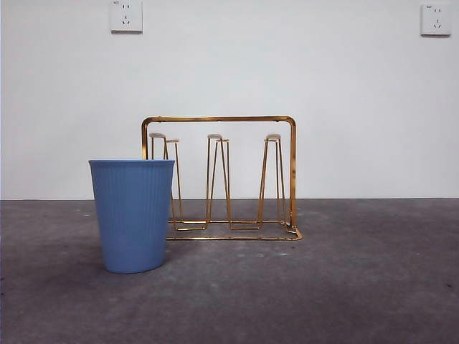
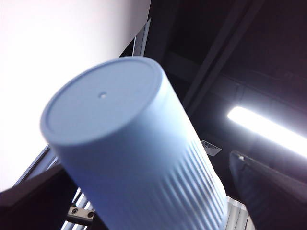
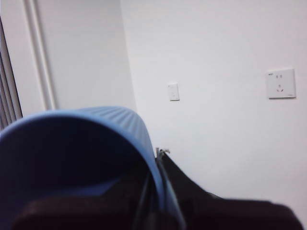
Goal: Pick up cup 1,put cup 1 in the cup rack,pick up cup 2,put cup 2 in the cup rack
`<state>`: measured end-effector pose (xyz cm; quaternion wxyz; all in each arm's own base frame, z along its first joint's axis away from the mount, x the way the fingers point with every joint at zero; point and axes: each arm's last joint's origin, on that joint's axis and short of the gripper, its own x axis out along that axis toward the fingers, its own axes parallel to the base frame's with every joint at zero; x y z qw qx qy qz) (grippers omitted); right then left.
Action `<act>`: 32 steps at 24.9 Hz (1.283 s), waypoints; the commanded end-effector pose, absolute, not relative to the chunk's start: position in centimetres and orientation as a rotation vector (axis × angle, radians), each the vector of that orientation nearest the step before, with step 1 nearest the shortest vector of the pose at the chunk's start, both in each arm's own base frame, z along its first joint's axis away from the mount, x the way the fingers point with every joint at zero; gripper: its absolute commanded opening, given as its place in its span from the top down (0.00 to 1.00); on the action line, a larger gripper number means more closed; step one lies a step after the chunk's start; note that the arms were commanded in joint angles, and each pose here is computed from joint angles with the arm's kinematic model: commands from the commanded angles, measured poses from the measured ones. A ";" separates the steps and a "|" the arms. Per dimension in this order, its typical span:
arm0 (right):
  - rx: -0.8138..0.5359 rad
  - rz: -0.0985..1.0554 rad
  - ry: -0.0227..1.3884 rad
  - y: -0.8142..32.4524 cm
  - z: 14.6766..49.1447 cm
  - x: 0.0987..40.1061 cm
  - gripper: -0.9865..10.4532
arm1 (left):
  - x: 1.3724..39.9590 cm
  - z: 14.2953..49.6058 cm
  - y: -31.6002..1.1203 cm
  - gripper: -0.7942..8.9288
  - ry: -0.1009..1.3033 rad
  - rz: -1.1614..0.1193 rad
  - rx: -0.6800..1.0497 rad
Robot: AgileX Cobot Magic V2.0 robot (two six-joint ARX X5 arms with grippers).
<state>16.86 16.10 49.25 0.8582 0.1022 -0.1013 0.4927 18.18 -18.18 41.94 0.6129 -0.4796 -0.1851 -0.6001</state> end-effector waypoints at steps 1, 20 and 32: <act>0.210 1.030 -0.225 16.3 49.1 17.0 0.92 | 18.0 42.1 -18.2 0.28 -0.445 -1.388 -1.100; 0.214 1.024 -0.231 16.4 49.1 17.2 0.92 | 18.1 42.0 -18.2 0.81 -0.445 -1.382 -1.098; 0.192 1.026 -0.128 15.9 48.5 16.6 0.73 | 18.0 42.1 -18.2 0.93 -0.448 -1.386 -1.097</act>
